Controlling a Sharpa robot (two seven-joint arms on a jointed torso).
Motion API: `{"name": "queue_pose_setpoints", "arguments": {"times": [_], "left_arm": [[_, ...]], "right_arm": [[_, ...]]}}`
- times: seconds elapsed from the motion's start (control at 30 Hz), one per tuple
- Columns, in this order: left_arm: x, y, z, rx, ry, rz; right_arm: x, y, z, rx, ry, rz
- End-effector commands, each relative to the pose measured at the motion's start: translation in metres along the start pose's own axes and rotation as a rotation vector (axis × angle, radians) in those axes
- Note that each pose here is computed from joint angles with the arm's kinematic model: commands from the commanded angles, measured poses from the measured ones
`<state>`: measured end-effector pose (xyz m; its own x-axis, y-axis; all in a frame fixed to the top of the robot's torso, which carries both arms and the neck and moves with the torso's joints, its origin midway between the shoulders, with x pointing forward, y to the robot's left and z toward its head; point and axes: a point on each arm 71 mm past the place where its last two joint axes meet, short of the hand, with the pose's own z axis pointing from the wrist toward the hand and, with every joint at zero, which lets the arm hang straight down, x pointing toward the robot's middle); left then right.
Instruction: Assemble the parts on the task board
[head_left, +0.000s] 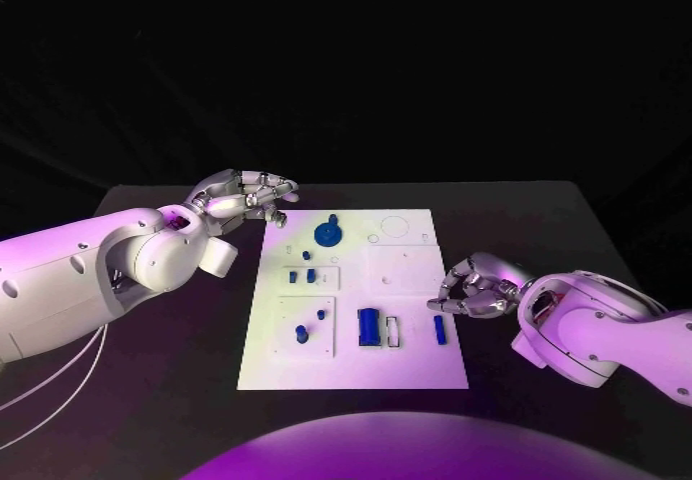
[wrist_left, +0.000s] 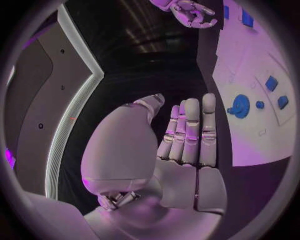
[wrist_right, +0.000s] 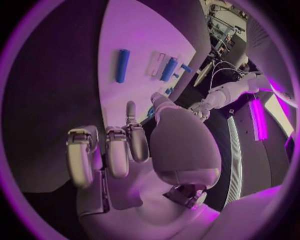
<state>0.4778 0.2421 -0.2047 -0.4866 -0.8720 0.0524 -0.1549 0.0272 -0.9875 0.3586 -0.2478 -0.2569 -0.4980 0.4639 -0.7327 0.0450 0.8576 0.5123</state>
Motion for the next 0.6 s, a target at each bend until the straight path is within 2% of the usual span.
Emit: {"name": "queue_pose_setpoints", "arguments": {"times": [0.03, 0.37, 0.6], "left_arm": [[0.0024, -0.0014, 0.0007, 0.012, 0.009, -0.002], [0.0022, -0.0011, 0.0005, 0.010, 0.010, -0.002], [0.0019, -0.0010, 0.0001, 0.010, 0.010, -0.002]], "right_arm": [[0.005, -0.001, -0.004, -0.009, -0.012, -0.088], [0.025, -0.010, -0.007, 0.023, 0.019, -0.163], [0.029, -0.012, -0.004, 0.034, 0.019, -0.195]]}}
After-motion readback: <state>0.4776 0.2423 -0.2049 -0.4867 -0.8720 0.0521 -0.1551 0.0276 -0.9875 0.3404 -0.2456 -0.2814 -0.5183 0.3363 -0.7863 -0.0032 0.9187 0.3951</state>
